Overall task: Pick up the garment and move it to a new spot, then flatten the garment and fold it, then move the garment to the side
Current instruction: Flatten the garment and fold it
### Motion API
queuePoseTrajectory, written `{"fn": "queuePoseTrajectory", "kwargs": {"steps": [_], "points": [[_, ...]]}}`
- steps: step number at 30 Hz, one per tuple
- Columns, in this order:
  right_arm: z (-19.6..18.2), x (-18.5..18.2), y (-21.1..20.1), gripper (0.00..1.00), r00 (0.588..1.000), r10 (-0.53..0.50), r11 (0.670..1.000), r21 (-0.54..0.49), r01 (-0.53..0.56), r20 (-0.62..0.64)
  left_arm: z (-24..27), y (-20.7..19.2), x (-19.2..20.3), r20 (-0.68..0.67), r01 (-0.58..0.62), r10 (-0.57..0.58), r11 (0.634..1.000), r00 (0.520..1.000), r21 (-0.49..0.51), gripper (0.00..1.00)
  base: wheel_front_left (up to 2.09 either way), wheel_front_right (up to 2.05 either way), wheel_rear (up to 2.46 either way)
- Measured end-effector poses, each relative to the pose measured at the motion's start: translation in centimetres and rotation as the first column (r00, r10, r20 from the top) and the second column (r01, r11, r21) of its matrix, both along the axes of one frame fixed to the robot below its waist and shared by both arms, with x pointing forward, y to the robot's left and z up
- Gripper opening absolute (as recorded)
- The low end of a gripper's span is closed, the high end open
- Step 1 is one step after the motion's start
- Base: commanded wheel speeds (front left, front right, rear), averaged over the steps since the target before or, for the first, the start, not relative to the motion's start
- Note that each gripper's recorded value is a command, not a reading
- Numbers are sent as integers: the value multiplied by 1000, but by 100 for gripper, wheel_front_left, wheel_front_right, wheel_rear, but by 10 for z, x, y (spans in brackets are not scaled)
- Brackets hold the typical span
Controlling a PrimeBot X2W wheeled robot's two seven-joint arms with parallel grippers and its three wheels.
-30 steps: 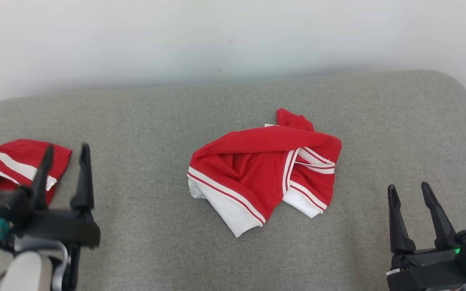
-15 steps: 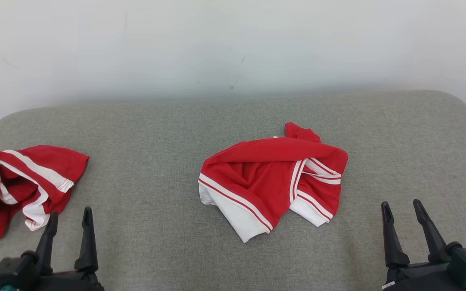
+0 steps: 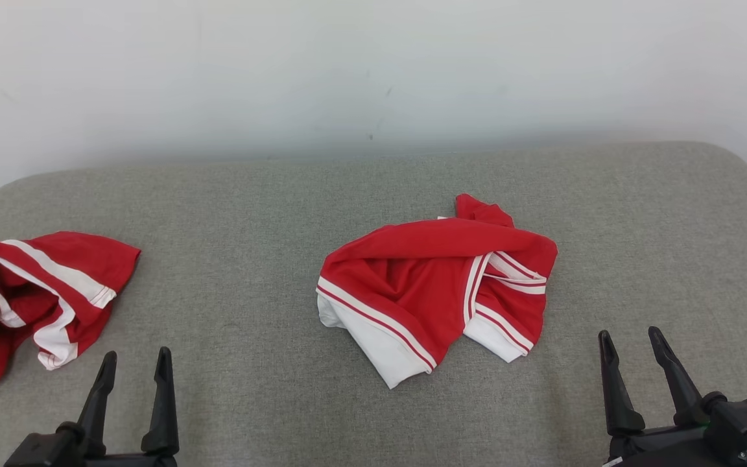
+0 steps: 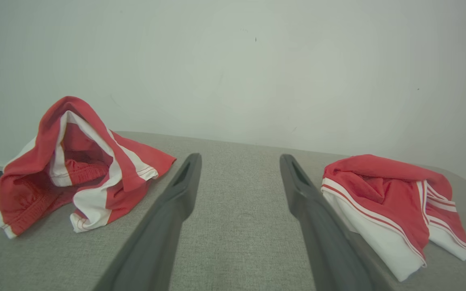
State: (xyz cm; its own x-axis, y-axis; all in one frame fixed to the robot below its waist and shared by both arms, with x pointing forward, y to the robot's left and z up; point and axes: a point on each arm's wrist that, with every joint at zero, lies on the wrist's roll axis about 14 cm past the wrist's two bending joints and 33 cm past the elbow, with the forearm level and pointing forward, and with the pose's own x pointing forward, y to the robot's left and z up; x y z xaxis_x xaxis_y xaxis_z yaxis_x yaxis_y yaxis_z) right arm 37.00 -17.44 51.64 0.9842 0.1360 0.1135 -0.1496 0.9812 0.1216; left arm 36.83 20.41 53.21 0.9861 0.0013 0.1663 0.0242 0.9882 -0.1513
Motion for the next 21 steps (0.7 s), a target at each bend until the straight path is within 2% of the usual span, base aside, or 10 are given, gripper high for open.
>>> {"fn": "queuePoseTrajectory", "kwargs": {"steps": [21], "points": [[-14, 3, 5, 100, 999, 6, 1000, 12, -5, -44, -16, -1, -2, -47, -8, 8, 1000, 999, -3, 100, 0, 0, 0]]}}
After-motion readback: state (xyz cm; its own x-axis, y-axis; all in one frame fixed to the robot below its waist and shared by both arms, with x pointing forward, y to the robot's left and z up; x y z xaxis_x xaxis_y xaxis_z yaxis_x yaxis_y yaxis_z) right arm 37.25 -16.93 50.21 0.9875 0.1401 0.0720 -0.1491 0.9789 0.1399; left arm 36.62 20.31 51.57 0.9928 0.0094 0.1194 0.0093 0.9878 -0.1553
